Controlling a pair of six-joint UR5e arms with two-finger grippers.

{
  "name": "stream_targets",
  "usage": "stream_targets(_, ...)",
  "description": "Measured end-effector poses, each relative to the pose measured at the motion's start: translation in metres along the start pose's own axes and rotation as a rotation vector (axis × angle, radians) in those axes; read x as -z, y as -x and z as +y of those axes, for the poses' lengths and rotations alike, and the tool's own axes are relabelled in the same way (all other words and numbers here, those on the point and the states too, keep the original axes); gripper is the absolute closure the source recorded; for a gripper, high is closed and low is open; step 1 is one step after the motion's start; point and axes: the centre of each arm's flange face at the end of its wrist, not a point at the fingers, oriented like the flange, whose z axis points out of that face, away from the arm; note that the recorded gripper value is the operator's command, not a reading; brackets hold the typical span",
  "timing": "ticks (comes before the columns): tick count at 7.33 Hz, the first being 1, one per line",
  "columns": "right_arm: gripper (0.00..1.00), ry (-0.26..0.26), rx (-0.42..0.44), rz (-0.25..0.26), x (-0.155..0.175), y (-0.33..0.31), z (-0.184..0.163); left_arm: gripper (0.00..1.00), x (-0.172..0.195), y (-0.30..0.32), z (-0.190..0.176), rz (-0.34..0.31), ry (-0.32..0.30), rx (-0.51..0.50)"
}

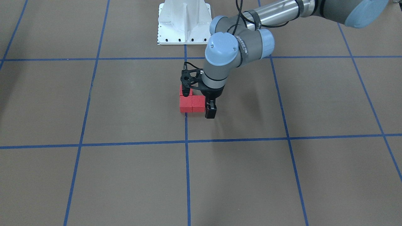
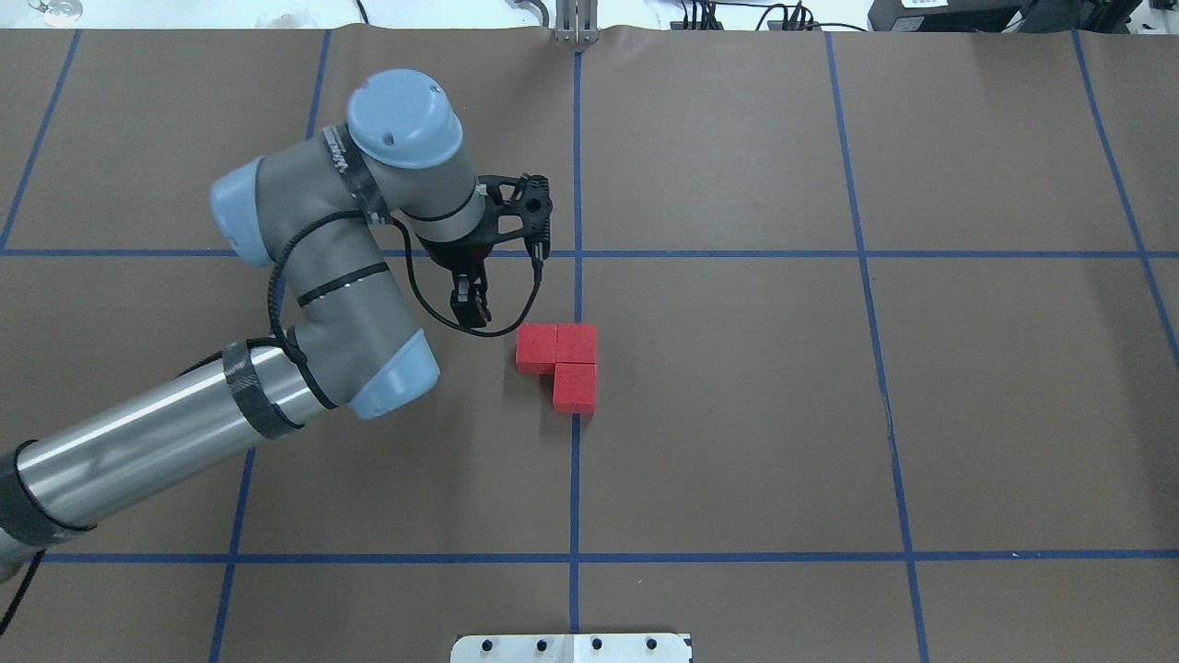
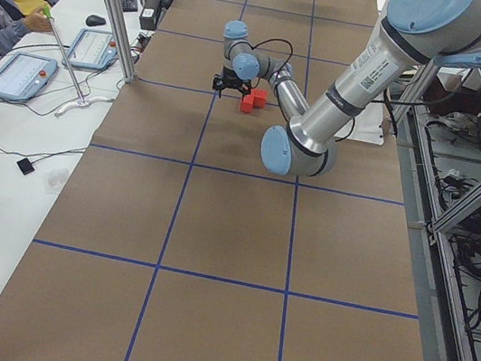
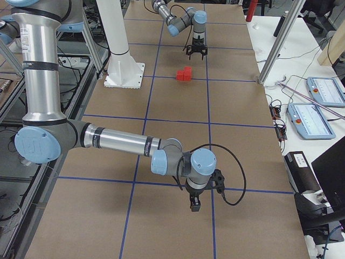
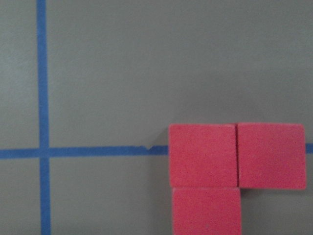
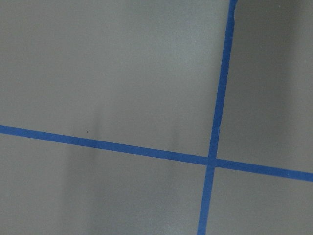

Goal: Form red blocks into L shape at center
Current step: 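Open the left gripper and raise the left arm away from the cubes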

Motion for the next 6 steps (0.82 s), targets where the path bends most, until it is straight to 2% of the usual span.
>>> stream_targets(3, 0.0, 0.004, -0.003, -0.001, -0.002, -0.002, 0.003, 0.0, 0.026, 0.087, 0.161, -0.041, 0.074, 0.223)
stream_targets(5, 0.0, 0.006, -0.004, -0.001, -0.004, -0.002, 0.005, 0.0, 0.049, 0.122, 0.312, -0.089, 0.147, 0.435)
stream_targets(6, 0.0, 0.007, -0.004, -0.001, -0.004, -0.002, 0.005, 0.0, 0.06, 0.125, 0.391, -0.112, 0.178, 0.595)
